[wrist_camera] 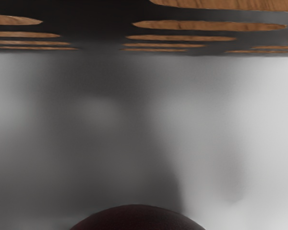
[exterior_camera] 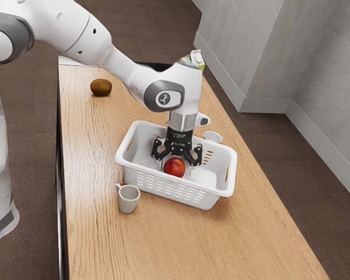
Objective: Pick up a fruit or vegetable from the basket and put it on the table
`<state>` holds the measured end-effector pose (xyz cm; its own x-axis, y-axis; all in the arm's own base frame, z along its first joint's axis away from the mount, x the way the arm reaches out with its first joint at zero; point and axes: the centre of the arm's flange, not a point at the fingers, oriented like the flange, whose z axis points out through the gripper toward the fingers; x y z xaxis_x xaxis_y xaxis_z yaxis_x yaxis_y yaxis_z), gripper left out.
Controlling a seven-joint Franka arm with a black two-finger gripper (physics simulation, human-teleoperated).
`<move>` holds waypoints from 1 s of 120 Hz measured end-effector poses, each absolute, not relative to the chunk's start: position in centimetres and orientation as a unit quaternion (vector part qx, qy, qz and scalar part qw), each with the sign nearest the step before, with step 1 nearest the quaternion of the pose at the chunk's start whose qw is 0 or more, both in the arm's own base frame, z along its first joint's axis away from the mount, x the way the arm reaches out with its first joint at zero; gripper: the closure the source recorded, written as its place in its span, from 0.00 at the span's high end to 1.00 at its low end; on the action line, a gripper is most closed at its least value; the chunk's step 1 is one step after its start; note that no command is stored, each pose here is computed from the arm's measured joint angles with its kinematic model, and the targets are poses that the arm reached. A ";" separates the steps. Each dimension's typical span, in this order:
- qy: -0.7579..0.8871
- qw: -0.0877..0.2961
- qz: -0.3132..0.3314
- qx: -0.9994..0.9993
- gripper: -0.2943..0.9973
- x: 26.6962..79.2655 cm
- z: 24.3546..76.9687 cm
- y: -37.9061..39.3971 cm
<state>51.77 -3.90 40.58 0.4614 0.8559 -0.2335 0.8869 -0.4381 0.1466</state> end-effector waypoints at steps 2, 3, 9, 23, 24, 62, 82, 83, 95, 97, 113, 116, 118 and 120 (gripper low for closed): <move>0.515 0.124 -0.063 0.846 0.77 51.8 40.5 -3.9; 0.515 0.124 -0.063 0.846 0.77 51.8 40.5 -3.9; 0.516 0.124 -0.063 0.845 0.71 51.8 40.5 -3.8; 0.519 0.124 -0.060 0.844 0.54 51.8 40.7 -3.7; 0.519 0.124 -0.060 0.843 0.53 51.8 40.8 -3.7; 0.489 0.155 0.037 0.857 0.52 51.3 52.0 -7.3; 0.427 0.190 0.073 0.881 0.52 54.8 58.3 -16.3; 0.425 0.192 0.073 0.882 0.52 55.1 58.4 -16.8; 0.401 0.213 0.068 0.889 0.52 59.0 58.8 -22.2; 0.397 0.216 0.067 0.889 0.52 59.7 58.7 -23.1; 0.397 0.227 0.053 0.888 0.58 62.1 57.3 -26.3; 0.401 0.229 0.051 0.885 0.61 62.2 57.3 -26.3; 0.404 0.230 0.049 0.884 0.63 62.2 57.2 -26.3; 0.407 0.231 0.047 0.882 0.64 62.2 57.2 -26.3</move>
